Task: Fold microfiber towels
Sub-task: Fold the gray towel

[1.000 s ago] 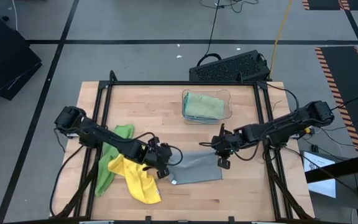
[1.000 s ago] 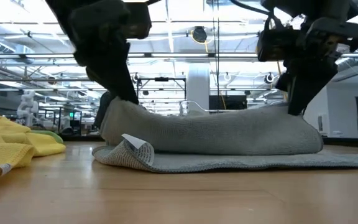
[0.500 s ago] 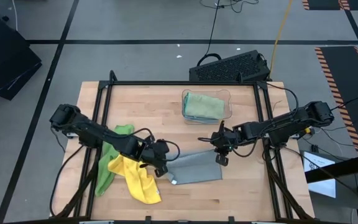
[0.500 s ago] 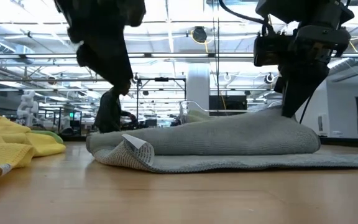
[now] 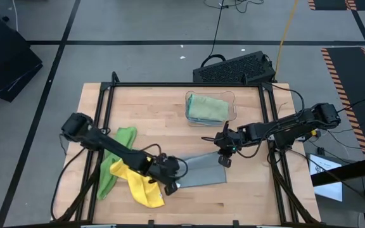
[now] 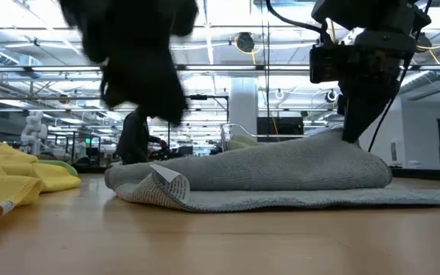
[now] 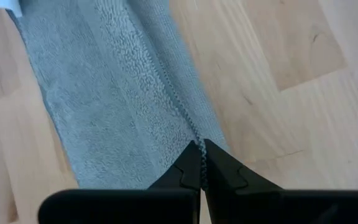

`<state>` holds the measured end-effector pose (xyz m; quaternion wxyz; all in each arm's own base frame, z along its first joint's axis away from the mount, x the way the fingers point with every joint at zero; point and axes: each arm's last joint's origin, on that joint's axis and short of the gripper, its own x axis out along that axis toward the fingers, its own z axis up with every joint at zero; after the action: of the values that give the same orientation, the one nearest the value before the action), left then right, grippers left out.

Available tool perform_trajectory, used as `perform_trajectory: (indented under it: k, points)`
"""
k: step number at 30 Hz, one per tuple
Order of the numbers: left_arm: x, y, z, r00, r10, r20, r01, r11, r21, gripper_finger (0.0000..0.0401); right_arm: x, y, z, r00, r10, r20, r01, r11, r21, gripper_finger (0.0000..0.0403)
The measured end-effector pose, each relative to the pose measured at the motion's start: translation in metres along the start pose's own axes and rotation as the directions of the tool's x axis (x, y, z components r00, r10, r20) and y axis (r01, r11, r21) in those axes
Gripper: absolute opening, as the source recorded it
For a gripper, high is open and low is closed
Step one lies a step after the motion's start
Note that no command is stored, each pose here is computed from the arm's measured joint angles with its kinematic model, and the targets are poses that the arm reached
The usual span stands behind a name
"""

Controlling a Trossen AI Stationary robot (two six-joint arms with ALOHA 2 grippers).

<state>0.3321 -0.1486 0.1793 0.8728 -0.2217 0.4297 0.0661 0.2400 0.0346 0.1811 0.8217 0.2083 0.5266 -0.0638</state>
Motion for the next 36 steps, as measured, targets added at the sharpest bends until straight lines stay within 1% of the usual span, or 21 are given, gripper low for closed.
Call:
perform_trajectory:
  k: [3,4,6,10,13,18,20,22,25,28,31,32,33,36]
  points:
    - [0.021,0.002,-0.006,0.998,-0.027,-0.05,0.025,0.999,-0.041,0.0112,0.0,0.0,0.0,1.0,0.001,0.002,-0.001,1.0,0.017,0.0]
    - [0.025,0.002,-0.007,0.998,-0.036,-0.055,0.034,0.998,-0.047,0.0105,0.0,0.0,0.001,1.0,0.004,0.006,-0.004,1.0,0.019,0.0]
    - [0.032,-0.004,-0.008,0.996,-0.087,-0.036,0.086,0.995,-0.052,0.0091,0.0,0.0,0.001,1.0,0.004,0.007,-0.004,1.0,0.019,0.0]
    - [0.034,-0.005,-0.015,0.995,-0.076,-0.063,0.072,0.995,-0.067,0.0061,0.0,0.0,0.001,1.0,0.005,0.008,-0.005,1.0,0.019,0.0]
    - [0.033,-0.003,-0.024,0.991,-0.037,-0.126,0.029,0.997,-0.068,0.0038,0.0,0.001,0.002,1.0,0.009,0.016,-0.009,1.0,0.018,0.0]
    - [0.029,-0.009,-0.037,0.975,-0.05,-0.217,0.042,0.998,-0.041,0.0006,0.0,-0.001,0.002,1.0,0.005,0.016,-0.005,1.0,0.025,0.0]
    - [0.025,-0.012,-0.037,0.968,-0.081,-0.236,0.071,0.996,-0.05,0.0003,0.0,-0.002,0.003,1.0,0.003,0.017,-0.004,0.999,0.034,0.0]
    - [0.021,-0.017,-0.035,0.965,-0.128,-0.23,0.112,0.99,-0.081,0.0009,0.0,-0.002,0.003,1.0,0.002,0.017,-0.003,0.999,0.042,0.0]
    - [0.017,-0.018,-0.037,0.957,-0.138,-0.254,0.113,0.988,-0.109,0.0024,0.0,-0.002,0.003,1.0,0.004,0.021,-0.005,0.999,0.042,0.0]
    - [0.014,-0.019,-0.03,0.959,-0.156,-0.237,0.123,0.981,-0.15,0.0031,0.0,-0.002,0.003,1.0,0.004,0.019,-0.004,0.999,0.042,0.0]
    - [0.004,-0.016,-0.016,0.977,-0.147,-0.154,0.119,0.977,-0.178,0.0028,0.0,-0.002,0.003,1.0,0.005,0.019,-0.005,0.999,0.046,0.0]
    - [-0.001,-0.014,-0.011,0.984,-0.13,-0.12,0.106,0.977,-0.187,0.0025,0.0,-0.001,0.003,1.0,0.006,0.019,-0.007,0.999,0.045,0.0]
    - [-0.006,-0.01,-0.008,0.991,-0.092,-0.097,0.073,0.98,-0.183,0.0022,0.0,-0.001,0.003,1.0,0.009,0.021,-0.009,0.999,0.044,0.0]
    - [-0.014,-0.006,0.005,0.999,-0.03,0.019,0.032,0.988,-0.151,0.0011,0.0,-0.001,0.003,1.0,0.01,0.022,-0.011,0.999,0.049,0.0]
